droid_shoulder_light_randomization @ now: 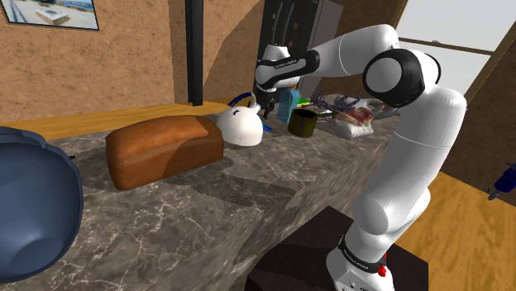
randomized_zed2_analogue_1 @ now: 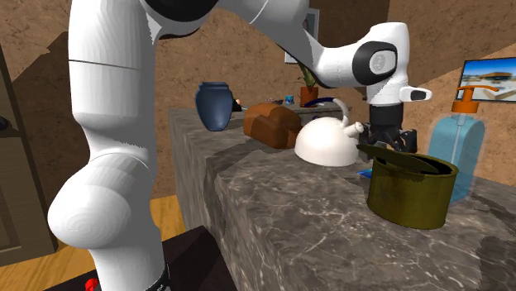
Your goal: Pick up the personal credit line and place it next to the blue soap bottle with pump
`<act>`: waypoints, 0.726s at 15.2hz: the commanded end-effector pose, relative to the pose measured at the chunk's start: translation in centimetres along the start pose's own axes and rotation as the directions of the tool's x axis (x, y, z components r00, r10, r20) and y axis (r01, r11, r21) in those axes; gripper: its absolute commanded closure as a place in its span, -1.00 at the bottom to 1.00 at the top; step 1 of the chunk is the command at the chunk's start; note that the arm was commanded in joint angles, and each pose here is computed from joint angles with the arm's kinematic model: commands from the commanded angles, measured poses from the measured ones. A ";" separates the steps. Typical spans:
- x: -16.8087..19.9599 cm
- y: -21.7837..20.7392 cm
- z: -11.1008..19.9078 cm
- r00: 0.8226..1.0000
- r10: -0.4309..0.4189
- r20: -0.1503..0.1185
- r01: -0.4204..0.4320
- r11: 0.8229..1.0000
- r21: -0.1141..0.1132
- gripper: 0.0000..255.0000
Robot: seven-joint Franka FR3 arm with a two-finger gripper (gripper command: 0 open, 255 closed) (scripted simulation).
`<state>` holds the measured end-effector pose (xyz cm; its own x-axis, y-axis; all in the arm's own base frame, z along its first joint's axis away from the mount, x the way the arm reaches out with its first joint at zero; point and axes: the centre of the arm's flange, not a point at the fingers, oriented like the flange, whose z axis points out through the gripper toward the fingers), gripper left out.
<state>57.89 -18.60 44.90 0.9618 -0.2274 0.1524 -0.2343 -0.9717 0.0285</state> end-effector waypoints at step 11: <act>-0.1 0.0 -4.9 1.000 -0.001 0.008 0.001 1.000 0.001 -1.00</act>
<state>57.10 -18.28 49.70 0.9630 -0.2268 0.1454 -0.2332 -0.9720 0.0281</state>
